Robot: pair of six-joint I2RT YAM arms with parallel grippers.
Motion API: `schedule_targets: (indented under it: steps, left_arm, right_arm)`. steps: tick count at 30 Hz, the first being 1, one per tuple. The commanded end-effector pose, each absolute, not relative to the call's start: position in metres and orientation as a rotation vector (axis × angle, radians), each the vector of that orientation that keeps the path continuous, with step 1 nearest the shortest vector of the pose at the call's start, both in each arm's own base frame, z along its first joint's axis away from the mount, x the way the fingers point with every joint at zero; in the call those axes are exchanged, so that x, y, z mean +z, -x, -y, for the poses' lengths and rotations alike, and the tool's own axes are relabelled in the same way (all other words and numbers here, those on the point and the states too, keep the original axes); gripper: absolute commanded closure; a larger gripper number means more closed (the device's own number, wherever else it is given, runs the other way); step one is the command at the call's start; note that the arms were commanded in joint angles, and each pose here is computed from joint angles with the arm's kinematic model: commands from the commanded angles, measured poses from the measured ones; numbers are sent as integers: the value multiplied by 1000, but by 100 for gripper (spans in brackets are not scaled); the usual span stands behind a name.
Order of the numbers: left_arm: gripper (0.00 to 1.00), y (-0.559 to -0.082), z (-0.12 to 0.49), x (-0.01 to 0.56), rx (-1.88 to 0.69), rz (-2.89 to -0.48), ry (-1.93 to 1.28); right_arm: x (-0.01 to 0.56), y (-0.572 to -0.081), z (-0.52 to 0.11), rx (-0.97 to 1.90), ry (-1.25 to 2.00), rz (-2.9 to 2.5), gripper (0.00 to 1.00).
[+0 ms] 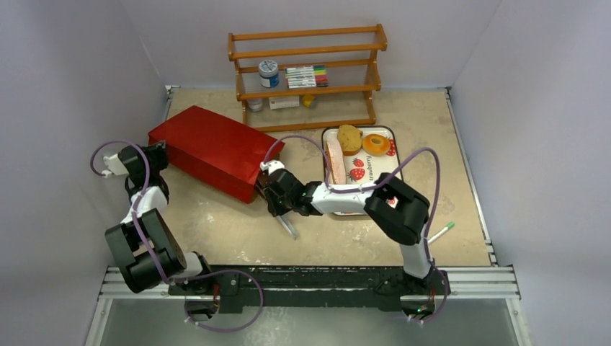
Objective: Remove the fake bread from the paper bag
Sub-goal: Take out the fake bread from the paper bag.
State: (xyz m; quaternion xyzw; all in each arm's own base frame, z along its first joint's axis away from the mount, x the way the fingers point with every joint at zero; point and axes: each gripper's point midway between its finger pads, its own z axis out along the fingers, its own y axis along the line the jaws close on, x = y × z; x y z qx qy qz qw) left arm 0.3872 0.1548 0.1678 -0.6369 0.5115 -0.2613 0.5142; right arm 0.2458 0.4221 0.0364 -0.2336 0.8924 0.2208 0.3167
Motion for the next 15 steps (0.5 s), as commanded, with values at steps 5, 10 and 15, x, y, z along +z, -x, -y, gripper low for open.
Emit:
schedule_targets:
  steps: [5, 10, 15]
  left_arm:
    - [100, -407, -121, 284, -810, -1050, 1235]
    - [100, -419, -81, 333, -843, -1074, 1062]
    - [100, -417, -49, 341, -924, -1072, 980]
  right_arm:
    - [37, -264, -415, 531, 585, -2435, 71]
    - [33, -272, -414, 512, 570, -2461, 71]
    - [24, -272, -411, 492, 558, -2482, 72]
